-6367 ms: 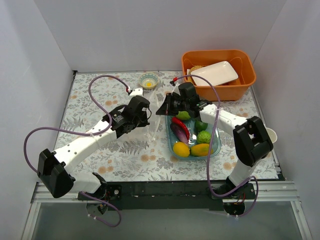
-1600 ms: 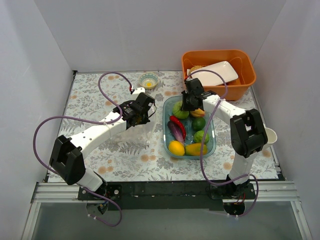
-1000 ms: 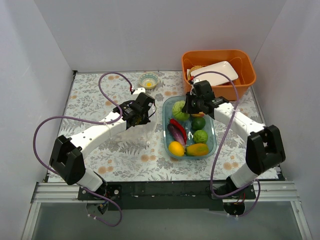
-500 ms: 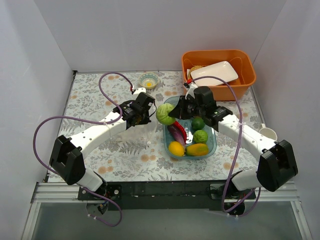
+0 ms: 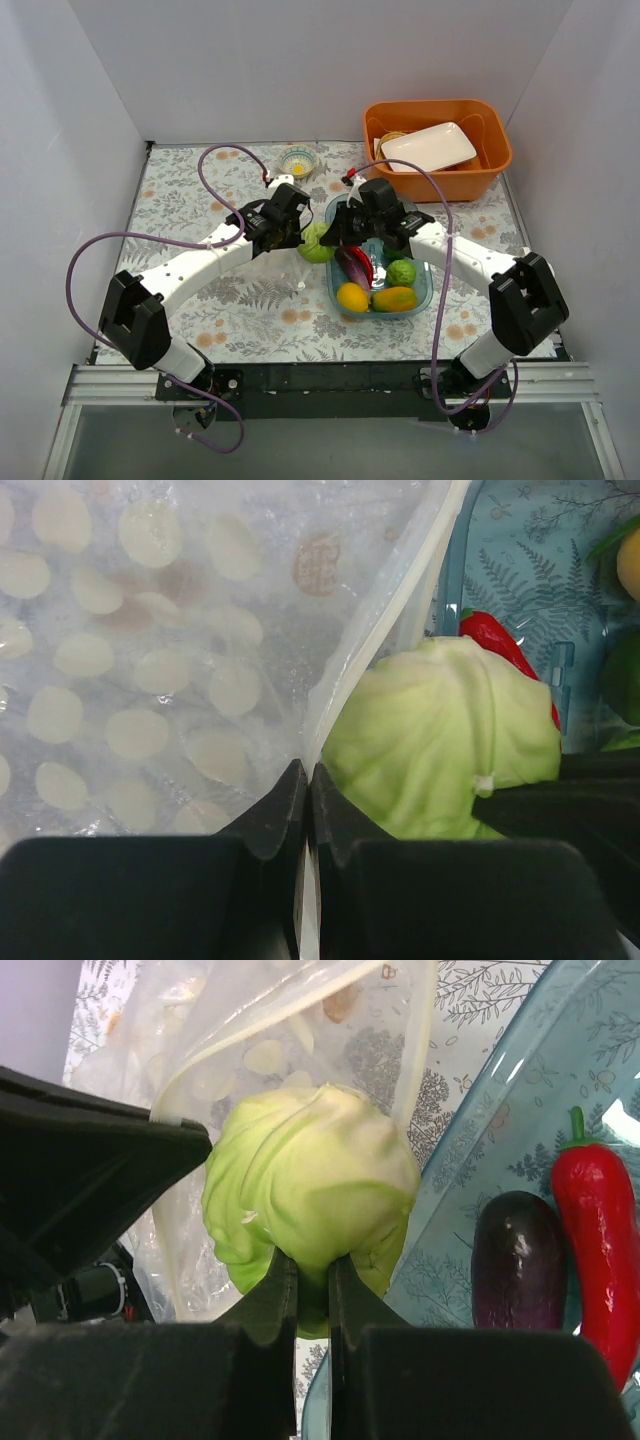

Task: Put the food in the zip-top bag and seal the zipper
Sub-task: Place the fake vegetable in the zipper food storage bag, then adjust the zipper food storage bag at the center of the board.

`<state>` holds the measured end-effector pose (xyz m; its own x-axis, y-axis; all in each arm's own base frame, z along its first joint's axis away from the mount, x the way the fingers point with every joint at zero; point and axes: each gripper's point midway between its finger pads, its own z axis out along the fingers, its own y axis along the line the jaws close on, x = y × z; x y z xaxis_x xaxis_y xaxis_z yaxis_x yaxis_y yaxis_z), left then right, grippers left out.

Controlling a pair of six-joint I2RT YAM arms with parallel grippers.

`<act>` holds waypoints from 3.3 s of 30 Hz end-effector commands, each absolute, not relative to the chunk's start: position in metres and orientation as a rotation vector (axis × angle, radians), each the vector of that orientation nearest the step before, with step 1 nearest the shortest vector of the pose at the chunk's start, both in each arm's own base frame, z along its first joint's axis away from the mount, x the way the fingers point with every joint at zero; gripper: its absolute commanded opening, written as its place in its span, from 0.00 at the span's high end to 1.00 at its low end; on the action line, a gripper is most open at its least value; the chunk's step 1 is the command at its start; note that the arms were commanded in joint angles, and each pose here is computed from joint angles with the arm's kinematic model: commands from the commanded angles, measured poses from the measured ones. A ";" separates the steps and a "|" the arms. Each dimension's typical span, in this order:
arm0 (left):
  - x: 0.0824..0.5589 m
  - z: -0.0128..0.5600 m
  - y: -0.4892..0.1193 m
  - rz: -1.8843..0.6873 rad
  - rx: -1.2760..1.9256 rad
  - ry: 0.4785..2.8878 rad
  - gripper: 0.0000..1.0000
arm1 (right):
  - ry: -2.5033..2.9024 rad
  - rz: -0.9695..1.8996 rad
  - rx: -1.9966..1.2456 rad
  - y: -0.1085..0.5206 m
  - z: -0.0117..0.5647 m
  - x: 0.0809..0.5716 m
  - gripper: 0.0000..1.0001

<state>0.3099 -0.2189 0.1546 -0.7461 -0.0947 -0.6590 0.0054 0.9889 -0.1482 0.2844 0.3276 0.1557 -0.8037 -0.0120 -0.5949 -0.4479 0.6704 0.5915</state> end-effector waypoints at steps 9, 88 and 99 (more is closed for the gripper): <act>0.315 0.198 -0.232 -0.320 -0.058 2.315 1.00 | 2.326 0.797 -0.510 0.358 0.183 0.303 0.99; 0.336 0.302 -0.118 -0.209 -0.407 2.050 1.00 | 2.086 1.167 -0.545 0.384 0.251 0.299 0.99; 0.340 0.330 -0.071 -0.090 -0.426 1.988 1.00 | 2.092 1.289 -0.682 0.427 0.255 0.299 0.99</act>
